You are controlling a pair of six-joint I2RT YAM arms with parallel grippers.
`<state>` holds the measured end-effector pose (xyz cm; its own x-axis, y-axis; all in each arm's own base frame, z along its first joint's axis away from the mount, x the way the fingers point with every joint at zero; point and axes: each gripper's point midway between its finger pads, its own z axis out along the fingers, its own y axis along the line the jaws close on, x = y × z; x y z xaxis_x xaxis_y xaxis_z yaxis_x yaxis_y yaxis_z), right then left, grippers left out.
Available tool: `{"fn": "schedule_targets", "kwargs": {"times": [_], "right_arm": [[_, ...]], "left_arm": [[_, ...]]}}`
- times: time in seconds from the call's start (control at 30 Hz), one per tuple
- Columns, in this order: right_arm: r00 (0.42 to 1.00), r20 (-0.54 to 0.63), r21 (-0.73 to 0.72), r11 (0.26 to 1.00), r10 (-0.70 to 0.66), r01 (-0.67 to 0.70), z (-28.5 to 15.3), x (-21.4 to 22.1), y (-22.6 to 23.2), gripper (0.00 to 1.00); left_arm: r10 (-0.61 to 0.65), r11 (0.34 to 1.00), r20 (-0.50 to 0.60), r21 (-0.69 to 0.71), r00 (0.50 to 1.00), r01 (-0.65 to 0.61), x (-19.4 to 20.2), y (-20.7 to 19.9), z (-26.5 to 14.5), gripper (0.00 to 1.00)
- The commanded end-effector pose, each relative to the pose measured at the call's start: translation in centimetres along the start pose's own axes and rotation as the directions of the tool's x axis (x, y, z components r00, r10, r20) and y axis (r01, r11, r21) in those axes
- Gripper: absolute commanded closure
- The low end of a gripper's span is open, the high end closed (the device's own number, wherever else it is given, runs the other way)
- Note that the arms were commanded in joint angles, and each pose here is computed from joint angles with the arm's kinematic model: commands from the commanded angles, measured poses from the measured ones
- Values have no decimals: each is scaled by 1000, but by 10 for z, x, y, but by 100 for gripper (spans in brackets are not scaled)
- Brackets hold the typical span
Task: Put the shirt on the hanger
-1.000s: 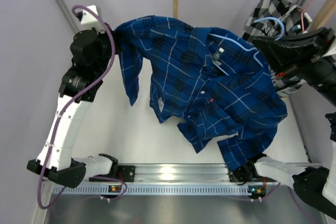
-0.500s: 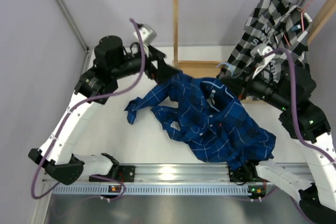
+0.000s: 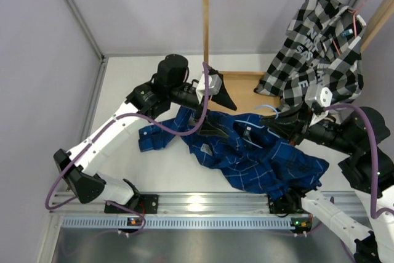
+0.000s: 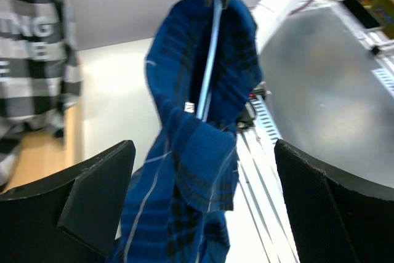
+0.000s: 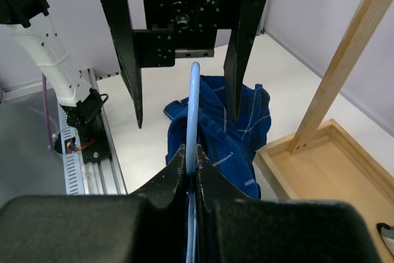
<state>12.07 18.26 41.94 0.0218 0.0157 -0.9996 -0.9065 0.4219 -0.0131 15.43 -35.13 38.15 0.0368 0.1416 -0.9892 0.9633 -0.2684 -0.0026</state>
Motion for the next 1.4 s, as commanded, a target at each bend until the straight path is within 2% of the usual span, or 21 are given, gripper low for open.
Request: {"fn": "schedule_targets", "kwargs": {"times": [0.0,0.13,0.17,0.23,0.3,0.37,0.4,0.43,0.63,0.7,0.73,0.77,0.8,0.9,1.0,1.13,1.27,1.37], "right_arm": [[995,67,-43,996,-74,77,5,-23,4,100],[994,77,-72,994,-73,79,9,-29,6,100],[994,78,-72,994,-74,80,10,-30,5,100],[992,91,-59,994,-85,90,9,-35,3,100],[990,105,-59,993,-96,103,9,-39,4,100],[990,115,-67,994,-75,83,9,-43,6,100],[990,117,-65,994,-78,86,8,-43,6,100],[991,114,-61,995,-76,83,9,-43,5,100],[993,112,-55,997,-49,55,10,-33,3,97],[992,115,-52,997,-45,52,7,-29,5,79],[992,118,-37,998,-47,52,5,-29,4,65],[992,119,-14,998,-52,54,2,-29,3,34],[995,90,45,998,-42,38,-3,-22,-5,26],[998,7,239,970,-56,52,-38,-7,-17,25],[997,-75,378,926,14,15,-71,16,-23,22],[983,-183,300,953,24,32,-76,41,-6,23],[978,-206,297,955,35,28,-76,39,-6,28],[968,-242,237,971,63,-4,-64,49,-3,30]], "left_arm": [[15,983,53,182,999,-24,-7,-22,4,2],[-37,988,25,154,999,32,3,-7,11,24],[-42,988,22,150,999,38,5,-6,12,33],[-56,989,8,136,998,54,11,-2,14,40],[-64,989,-6,130,998,64,17,-1,14,54],[-60,990,-15,126,998,61,21,1,14,70],[-56,991,-18,123,998,58,22,1,14,95],[-51,991,-18,121,999,53,22,1,14,100],[17,987,0,158,1000,-16,10,-10,8,100],[37,986,-3,161,999,-36,9,-9,7,100],[50,986,0,159,999,-49,4,-8,6,100],[33,987,-13,158,999,-31,7,-8,5,100],[45,987,-17,156,999,-42,7,-6,4,100],[52,989,-41,143,998,-46,5,-4,-1,100],[67,987,-41,150,997,-60,3,-9,-4,100],[87,975,3,203,996,-85,-6,-22,-6,100],[101,967,33,232,994,-106,-16,-29,-8,100],[107,961,51,250,993,-117,-21,-36,-10,100]]}}
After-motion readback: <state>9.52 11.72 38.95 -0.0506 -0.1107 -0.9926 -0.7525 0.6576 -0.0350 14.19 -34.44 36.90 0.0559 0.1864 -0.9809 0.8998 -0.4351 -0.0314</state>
